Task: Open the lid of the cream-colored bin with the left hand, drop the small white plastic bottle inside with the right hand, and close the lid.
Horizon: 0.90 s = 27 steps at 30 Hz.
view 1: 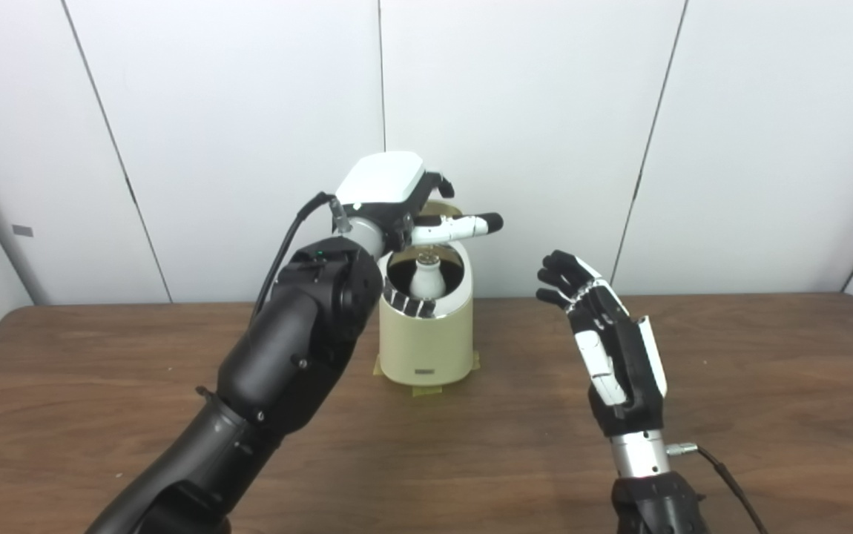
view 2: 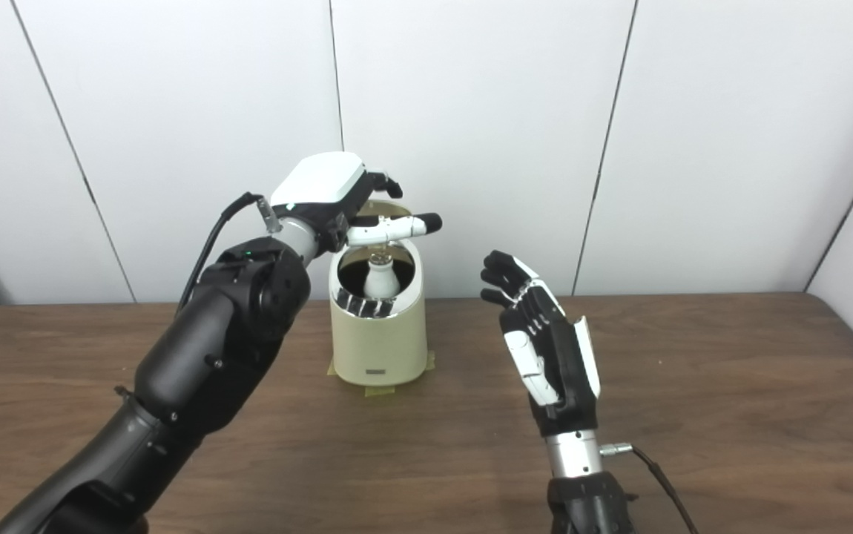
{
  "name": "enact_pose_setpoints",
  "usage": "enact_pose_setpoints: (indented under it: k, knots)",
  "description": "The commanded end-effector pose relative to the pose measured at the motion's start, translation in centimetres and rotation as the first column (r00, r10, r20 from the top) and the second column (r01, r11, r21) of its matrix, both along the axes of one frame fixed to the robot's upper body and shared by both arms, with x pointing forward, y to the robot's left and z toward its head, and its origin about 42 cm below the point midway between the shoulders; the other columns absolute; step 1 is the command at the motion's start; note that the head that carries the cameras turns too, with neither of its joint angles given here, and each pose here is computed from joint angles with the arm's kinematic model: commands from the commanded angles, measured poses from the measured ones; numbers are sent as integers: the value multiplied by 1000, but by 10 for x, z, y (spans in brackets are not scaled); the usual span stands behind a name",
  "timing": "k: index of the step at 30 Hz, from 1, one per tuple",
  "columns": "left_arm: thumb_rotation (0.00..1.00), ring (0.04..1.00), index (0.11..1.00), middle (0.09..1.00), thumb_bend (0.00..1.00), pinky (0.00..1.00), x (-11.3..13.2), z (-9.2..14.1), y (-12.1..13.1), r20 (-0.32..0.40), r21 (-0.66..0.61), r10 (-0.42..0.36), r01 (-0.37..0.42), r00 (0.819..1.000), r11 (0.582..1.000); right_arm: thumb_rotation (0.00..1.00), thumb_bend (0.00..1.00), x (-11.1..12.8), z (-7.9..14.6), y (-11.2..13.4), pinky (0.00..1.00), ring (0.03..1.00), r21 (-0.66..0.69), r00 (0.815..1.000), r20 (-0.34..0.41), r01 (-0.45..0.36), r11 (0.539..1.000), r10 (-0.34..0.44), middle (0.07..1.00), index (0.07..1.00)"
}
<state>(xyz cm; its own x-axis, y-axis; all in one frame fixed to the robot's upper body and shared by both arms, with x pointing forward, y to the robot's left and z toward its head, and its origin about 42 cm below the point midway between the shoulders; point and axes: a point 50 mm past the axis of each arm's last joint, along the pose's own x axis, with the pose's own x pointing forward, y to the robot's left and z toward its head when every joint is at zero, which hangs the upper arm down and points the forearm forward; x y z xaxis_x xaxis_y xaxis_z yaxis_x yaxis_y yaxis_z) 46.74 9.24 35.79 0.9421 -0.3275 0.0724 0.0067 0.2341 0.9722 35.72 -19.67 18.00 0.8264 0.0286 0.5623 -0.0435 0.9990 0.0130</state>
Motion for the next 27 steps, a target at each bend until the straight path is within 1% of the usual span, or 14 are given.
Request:
enact_pose_setpoints:
  k: [1,4,6,9,16,22,27]
  knots:
    - [1000,979,809,911,820,988,-5,28,-1,104,-4,6,-6,995,1000,756,293,6,22,3,745,807,14,996,92,-18,1000,16,823,805]
    - [1000,962,818,887,833,999,-11,26,-1,115,-7,2,-1,993,1000,748,292,6,24,4,745,809,22,995,98,-24,999,22,823,803]
    - [1000,988,821,915,840,1000,-14,24,-1,117,-11,-2,3,993,1000,746,292,5,24,4,749,813,21,995,100,-24,999,22,824,803]
    - [1000,989,817,917,839,1000,-19,19,0,118,-14,-8,9,993,1000,753,292,5,24,4,751,815,17,995,101,-22,1000,20,825,805]
    - [1000,977,805,880,826,1000,-25,8,5,106,-14,-1,2,994,1000,751,290,3,25,3,750,814,19,994,107,-22,1000,20,823,804]
    - [1000,967,796,849,841,1000,-28,-1,7,95,-13,3,-2,996,1000,732,291,3,25,2,748,810,25,994,106,-16,1000,13,818,794]
    - [1000,954,786,812,837,1000,-36,-8,6,104,-6,-11,12,995,1000,744,297,2,27,1,739,807,13,993,116,-6,1000,4,817,796]
